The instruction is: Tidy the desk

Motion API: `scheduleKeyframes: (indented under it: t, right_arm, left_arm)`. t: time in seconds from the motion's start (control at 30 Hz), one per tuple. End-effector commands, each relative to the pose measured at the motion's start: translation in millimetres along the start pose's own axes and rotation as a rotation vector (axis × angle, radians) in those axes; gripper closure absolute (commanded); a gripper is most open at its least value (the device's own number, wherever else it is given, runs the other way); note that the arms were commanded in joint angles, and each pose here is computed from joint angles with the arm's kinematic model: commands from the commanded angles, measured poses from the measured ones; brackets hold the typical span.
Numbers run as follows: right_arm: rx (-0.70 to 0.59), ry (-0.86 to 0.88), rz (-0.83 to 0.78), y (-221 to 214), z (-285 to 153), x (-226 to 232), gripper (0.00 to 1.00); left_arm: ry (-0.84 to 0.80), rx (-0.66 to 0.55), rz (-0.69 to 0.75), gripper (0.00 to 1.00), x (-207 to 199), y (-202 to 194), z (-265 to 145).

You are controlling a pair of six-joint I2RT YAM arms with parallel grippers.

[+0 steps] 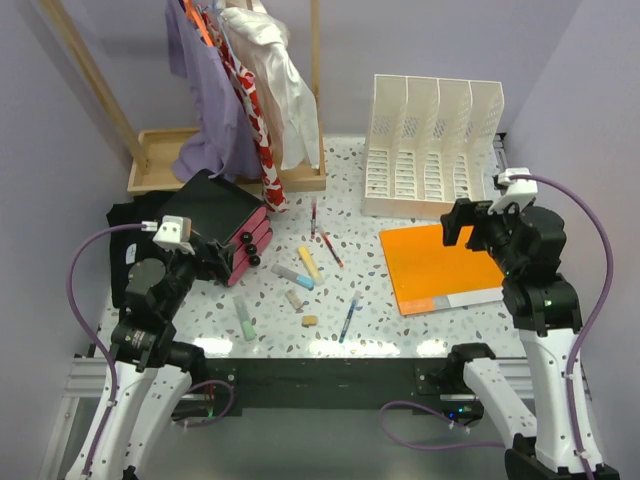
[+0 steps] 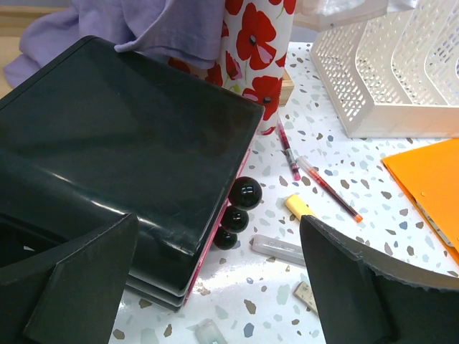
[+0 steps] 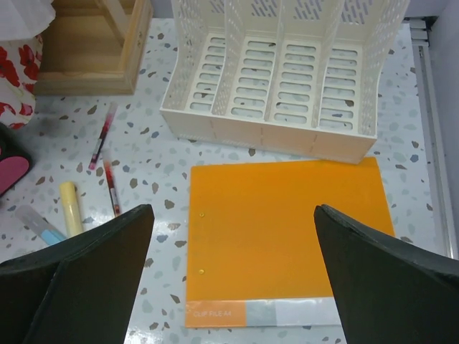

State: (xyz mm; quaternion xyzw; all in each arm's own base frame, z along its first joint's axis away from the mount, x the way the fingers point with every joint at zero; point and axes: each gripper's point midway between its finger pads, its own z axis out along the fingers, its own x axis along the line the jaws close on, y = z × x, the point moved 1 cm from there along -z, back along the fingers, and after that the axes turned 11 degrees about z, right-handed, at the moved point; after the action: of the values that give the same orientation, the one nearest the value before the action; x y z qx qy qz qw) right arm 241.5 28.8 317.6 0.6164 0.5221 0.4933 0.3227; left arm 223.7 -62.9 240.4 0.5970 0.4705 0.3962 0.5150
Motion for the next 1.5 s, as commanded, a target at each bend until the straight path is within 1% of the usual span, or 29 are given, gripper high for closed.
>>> scheduleKeyframes:
  t: [0.0,0.07,0.1,0.13,0.17,0.2,0.27,0.3,0.33,0.4,0.47,0.5,0.53,0.57,0.6,0.63,0.7,0.73,0.8,0.9,0.97,1.0,1.03,1.1,1.13,1.23,1.37,1.47]
  right_arm:
    - [0.011,0.173,-0.077,9,-15,29,0.01]
    - [0.026,0.326,-0.22,-1,-25,46,0.01]
    - [0.021,0.448,-0.409,-8,-30,56,0.01]
    - [0.077,0.613,-0.465,-27,-46,74,0.01]
    - [0.096,0.658,-0.501,-34,-51,77,0.01]
    - [0.099,0.682,-0.57,-37,-53,76,0.01]
    - [0.184,0.737,-0.644,-57,-62,72,0.01]
    - [0.189,0.767,-0.759,-63,-61,67,0.01]
    - [0.274,0.782,-0.77,-81,-65,59,0.01]
    - [0.361,0.727,-0.853,-93,-51,38,0.01]
    - [0.476,0.692,-0.932,-116,-49,15,0.01]
    - [0.493,0.707,-1.016,-122,-47,7,0.01]
    - [0.549,0.72,-1.041,-138,-48,-2,0.01]
    - [0.577,0.72,-1.082,-145,-47,-9,0.01]
    - [0.6,0.73,-1.159,-150,-45,-17,0.01]
    - [0.648,0.753,-1.171,-164,-45,-24,0.01]
    - [0.691,0.798,-1.225,-178,-44,-31,0.01]
    - [0.726,0.82,-1.215,-191,-41,-35,0.01]
    - [0.741,0.847,-1.2,-203,-35,-37,0.01]
    - [0.741,0.838,-1.197,-225,-18,-43,0.01]
    - [0.729,0.793,-1.242,-238,1,-50,0.01]
    - [0.697,0.754,-1.256,-237,14,-51,0.01]
    - [0.73,0.738,-1.265,-249,16,-57,0.01]
    - [0.747,0.718,-1.271,-260,25,-59,0.01]
    - [0.722,0.692,-1.286,-264,35,-60,0.01]
    - [0.714,0.641,-1.339,-276,51,-65,0.02]
    - [0.714,0.633,-1.404,-288,60,-67,0.05]
    - [0.73,0.649,-1.44,-299,61,-69,0.12]
  left_arm:
    - [-0.003,-0.066,0.005,0.0,0,18,-1]
    - [-0.002,-0.063,0.004,0.0,0,17,-1]
    - [-0.003,-0.058,0.004,0.0,0,17,0]
    - [-0.003,-0.061,0.005,0.0,0,18,0]
    - [-0.005,-0.06,0.005,0.0,0,17,0]
    - [-0.003,-0.057,0.004,0.0,0,16,0]
    - [-0.003,-0.055,0.003,0.0,0,16,1]
    - [-0.003,-0.055,0.004,0.0,0,16,1]
    - [-0.003,-0.053,0.004,0.0,0,16,1]
    - [-0.003,-0.049,0.003,0.0,0,15,2]
    - [-0.005,-0.049,0.003,0.0,0,15,2]
    - [-0.006,-0.047,0.003,0.0,-1,15,2]
    - [-0.006,-0.044,0.002,0.0,-1,14,2]
    - [-0.006,-0.043,0.002,0.0,-1,14,3]
    - [-0.006,-0.044,0.002,0.0,-1,14,3]
    - [-0.006,-0.041,0.002,0.0,-1,13,3]
    - [-0.008,-0.035,0.002,0.0,-1,12,4]
    - [-0.006,-0.035,0.002,0.0,-1,12,4]
    - [-0.006,-0.033,0.002,0.0,0,12,4]
    - [-0.006,-0.033,0.002,0.0,0,12,4]
    - [-0.006,-0.032,0.002,0.0,0,12,5]
    - [-0.006,-0.029,0.002,0.0,0,11,5]
    - [-0.008,-0.026,0.002,0.0,-1,10,5]
    - [-0.006,-0.021,0.003,0.0,0,9,6]
    - [-0.006,-0.018,0.003,0.0,0,9,7]
    - [-0.006,-0.018,0.003,0.0,0,9,7]
    - [-0.005,-0.015,0.001,0.0,0,8,7]
    - [-0.006,-0.014,0.001,0.0,0,8,7]
